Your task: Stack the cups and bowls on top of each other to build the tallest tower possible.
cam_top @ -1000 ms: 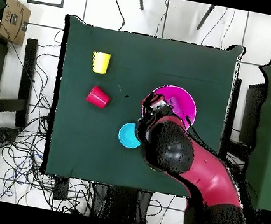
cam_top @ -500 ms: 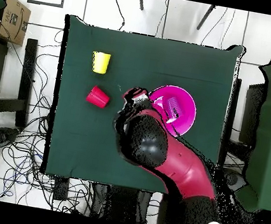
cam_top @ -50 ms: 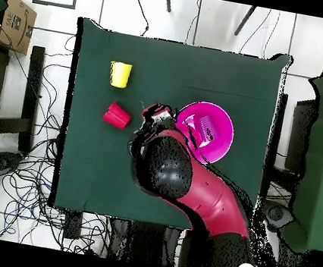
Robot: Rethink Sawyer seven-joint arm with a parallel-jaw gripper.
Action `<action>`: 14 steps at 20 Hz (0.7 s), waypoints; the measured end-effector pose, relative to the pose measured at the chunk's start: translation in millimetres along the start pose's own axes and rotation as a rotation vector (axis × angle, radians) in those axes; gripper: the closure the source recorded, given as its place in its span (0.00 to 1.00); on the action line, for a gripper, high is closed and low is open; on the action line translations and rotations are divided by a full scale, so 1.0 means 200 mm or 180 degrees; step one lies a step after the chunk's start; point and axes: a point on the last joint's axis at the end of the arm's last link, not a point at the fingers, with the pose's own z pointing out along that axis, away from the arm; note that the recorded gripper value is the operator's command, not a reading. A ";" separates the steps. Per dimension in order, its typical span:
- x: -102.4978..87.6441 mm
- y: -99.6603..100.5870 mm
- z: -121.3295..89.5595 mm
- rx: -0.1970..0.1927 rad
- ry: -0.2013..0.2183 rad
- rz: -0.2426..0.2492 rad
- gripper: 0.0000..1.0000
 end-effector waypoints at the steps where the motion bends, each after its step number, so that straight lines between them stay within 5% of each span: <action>1: -0.01 -0.01 0.01 0.0007 -0.0006 0.0011 0.00; 14: -0.25 -0.10 0.38 0.0064 -0.0153 0.0269 0.00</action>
